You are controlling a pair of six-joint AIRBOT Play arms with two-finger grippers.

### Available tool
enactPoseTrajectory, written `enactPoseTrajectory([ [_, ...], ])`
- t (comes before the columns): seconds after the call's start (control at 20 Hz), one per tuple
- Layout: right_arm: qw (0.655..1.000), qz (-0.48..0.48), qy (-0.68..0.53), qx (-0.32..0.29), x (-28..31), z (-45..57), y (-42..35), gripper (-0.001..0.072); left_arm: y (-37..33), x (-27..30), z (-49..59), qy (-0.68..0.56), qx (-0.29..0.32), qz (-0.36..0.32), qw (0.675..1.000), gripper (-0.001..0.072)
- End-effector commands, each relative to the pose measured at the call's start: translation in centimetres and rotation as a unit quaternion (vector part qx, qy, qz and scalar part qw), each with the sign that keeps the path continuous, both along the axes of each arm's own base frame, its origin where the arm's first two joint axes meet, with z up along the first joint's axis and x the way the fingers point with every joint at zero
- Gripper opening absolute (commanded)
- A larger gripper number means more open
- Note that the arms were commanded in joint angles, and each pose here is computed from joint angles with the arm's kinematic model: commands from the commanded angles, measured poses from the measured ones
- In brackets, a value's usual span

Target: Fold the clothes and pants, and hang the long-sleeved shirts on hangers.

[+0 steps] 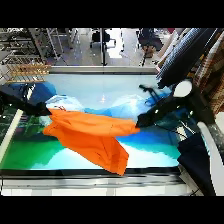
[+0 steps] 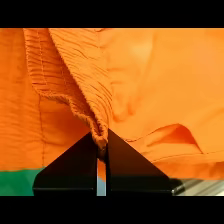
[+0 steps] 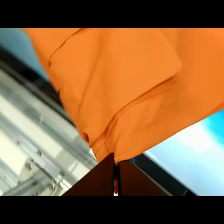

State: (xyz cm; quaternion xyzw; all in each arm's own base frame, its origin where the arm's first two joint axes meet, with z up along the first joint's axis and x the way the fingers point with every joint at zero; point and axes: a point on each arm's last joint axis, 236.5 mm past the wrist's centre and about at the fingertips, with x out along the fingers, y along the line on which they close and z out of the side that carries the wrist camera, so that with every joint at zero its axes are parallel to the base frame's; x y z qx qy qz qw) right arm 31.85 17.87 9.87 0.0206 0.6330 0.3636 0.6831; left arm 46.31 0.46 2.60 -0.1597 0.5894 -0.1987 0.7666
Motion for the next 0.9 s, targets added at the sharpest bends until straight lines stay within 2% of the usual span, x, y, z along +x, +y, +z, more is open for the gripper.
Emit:
enactPoseTrajectory([
  [0.0, 0.999, 0.011, -0.023, -0.040, -1.8, -2.5, 0.8, 0.0010, -0.1, -1.5, -0.1, 0.022, -0.005, -0.025, 0.999, 0.0011],
  [0.1, 0.994, -0.041, -0.086, -0.056, 1.7, -2.0, -0.2, 0.0010, -2.1, -0.9, 1.8, 0.004, -0.059, -0.020, 0.998, 0.0011],
  [0.2, 0.980, -0.088, -0.158, -0.088, 4.9, 0.2, -2.9, 0.0010, -3.2, -0.6, 4.6, -0.029, -0.084, -0.020, 0.996, 0.0010],
  [0.35, 0.937, -0.147, -0.290, -0.131, 8.2, 7.8, -8.3, 0.0010, -3.7, -1.5, 11.5, -0.112, -0.065, -0.022, 0.991, 0.0010],
  [0.5, 0.872, -0.212, -0.427, -0.113, 8.4, 18.7, -12.1, 0.0010, -4.9, -4.4, 20.8, -0.213, -0.038, -0.013, 0.976, 0.0011],
  [0.65, 0.813, -0.246, -0.520, -0.088, 4.6, 27.6, -13.9, 0.0010, -6.8, -9.4, 30.7, -0.349, -0.012, -0.008, 0.937, 0.0011],
  [0.85, 0.763, -0.233, -0.598, -0.077, -2.1, 33.8, -14.2, 0.0010, -8.8, -17.9, 41.6, -0.521, 0.019, 0.017, 0.853, 0.0012],
])
